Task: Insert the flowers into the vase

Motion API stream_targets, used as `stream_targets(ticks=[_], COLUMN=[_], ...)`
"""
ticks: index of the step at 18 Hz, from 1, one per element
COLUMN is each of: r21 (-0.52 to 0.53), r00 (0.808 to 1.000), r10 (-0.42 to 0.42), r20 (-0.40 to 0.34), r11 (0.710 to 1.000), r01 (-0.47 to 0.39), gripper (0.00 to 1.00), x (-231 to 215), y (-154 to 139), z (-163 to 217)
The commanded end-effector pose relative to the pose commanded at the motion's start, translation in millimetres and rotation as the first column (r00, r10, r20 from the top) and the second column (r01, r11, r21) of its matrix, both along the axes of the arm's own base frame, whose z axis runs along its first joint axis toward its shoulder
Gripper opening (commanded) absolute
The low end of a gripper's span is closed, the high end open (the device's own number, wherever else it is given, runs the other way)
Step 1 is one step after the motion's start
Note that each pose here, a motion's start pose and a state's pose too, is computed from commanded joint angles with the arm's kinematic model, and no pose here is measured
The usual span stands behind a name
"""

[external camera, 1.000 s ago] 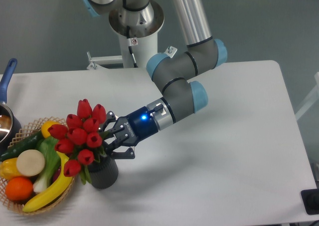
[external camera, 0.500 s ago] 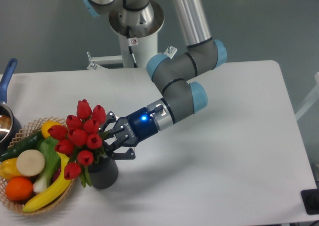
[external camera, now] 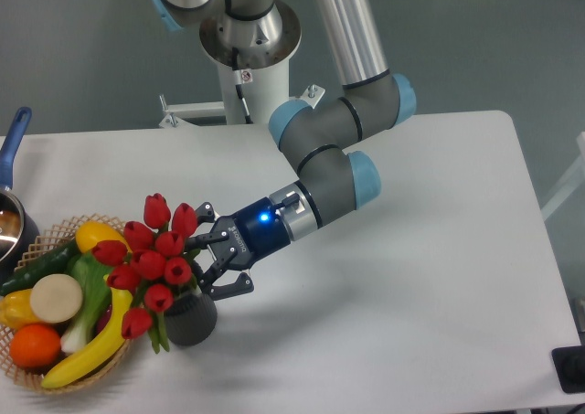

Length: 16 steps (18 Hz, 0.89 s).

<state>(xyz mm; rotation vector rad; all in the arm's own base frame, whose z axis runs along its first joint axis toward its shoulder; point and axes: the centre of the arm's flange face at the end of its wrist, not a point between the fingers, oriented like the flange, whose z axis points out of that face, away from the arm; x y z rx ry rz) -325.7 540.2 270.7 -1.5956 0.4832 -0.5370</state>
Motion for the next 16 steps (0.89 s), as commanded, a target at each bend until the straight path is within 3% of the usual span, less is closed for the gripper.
stream_targets(ticks=[5,11,14,16], r21=[0.006,0.004,-0.060,-0.120], r00=[1.000,1.000,0.992,0.964], r10=[0.000,0.008,0.021,0.015], r20=[-0.009,-0.026,-0.124,-0.267], r11=[1.000,1.000,0.998,0.992], r01=[0.000,-0.008,-0.029,-0.049], gripper=[0.99,1.00,1.00,1.00], x=[1.8,-2.2,-9.1,-12.8], y=[-2.5,-5.2,-9.7,-14.8], z=[-4.7,-3.4,4.2,9.2])
